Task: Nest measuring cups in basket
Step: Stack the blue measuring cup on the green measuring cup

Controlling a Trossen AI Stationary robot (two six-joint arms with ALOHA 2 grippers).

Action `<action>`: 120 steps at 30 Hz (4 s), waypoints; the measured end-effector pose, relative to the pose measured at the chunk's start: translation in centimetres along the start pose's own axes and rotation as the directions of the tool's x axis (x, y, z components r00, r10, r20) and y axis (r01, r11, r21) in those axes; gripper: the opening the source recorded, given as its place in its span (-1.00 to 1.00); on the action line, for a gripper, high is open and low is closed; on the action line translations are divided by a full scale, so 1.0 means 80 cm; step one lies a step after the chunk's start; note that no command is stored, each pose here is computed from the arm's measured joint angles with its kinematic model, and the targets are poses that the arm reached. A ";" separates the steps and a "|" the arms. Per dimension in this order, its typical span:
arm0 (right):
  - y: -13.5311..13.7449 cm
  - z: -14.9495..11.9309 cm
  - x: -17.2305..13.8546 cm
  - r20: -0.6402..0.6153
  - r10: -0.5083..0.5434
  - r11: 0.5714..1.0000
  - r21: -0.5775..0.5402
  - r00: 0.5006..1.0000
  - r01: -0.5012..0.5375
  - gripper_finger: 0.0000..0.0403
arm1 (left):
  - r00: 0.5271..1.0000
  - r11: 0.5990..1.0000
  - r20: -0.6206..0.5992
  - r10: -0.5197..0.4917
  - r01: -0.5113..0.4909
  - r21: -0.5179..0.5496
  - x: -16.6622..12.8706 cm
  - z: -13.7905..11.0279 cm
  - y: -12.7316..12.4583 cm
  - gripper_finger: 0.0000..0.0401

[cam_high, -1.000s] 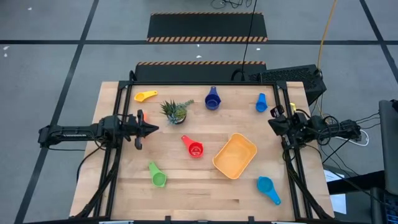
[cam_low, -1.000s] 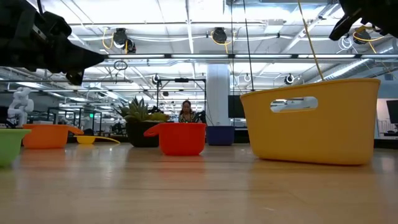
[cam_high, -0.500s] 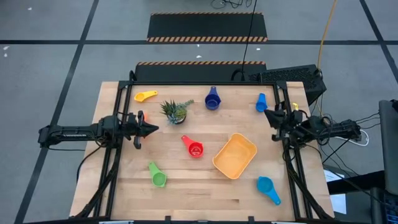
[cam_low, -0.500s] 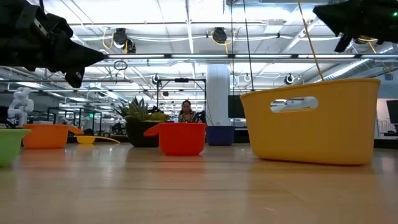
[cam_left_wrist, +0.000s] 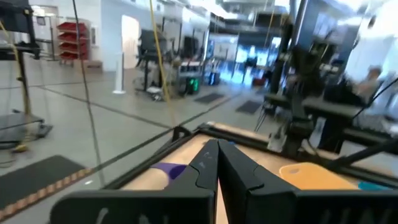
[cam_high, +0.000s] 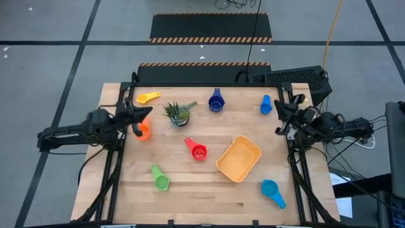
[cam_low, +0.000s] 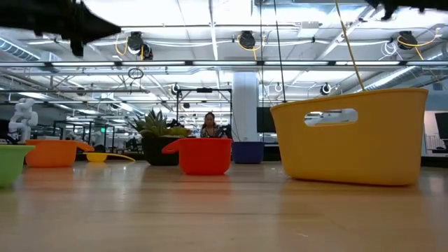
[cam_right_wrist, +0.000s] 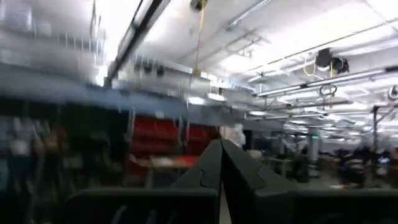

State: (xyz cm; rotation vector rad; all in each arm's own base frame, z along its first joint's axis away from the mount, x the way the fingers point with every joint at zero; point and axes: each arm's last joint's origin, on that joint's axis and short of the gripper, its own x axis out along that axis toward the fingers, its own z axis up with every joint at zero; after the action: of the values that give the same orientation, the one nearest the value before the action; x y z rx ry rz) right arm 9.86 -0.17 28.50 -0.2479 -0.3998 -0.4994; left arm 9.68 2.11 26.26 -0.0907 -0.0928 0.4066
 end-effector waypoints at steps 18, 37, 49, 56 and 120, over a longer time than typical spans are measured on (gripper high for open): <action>0.017 0.056 0.140 -0.568 0.038 0.992 -0.079 0.822 -0.101 -0.94 | 0.809 0.972 -0.587 0.034 0.109 0.206 0.058 0.138 -0.032 -0.95; -0.022 -0.079 0.154 -0.990 -0.132 0.984 -0.136 0.043 -0.114 -0.82 | 0.582 0.890 -0.813 0.008 0.367 0.272 0.128 0.080 -0.049 -0.95; -0.120 -0.143 0.141 -0.952 -0.062 0.996 -0.076 -0.299 0.037 -0.75 | 0.574 0.896 -0.817 0.048 0.337 0.290 0.135 0.077 -0.035 -0.95; -0.128 -0.167 0.142 -0.933 -0.051 0.997 -0.070 -0.355 0.040 -0.36 | 0.536 0.905 -0.843 0.044 0.336 0.261 0.129 0.074 -0.039 -0.95; -0.110 -0.235 0.077 -0.907 -0.085 0.955 -0.192 -0.412 0.226 0.20 | 0.520 0.899 -0.854 -0.009 0.378 0.220 0.120 0.071 -0.067 -0.95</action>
State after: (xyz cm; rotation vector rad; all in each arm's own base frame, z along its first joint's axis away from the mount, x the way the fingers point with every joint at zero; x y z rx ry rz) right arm 16.13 -16.29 15.53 0.4684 1.4724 -0.8206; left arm 19.91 1.43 33.12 0.1248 0.9583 0.0990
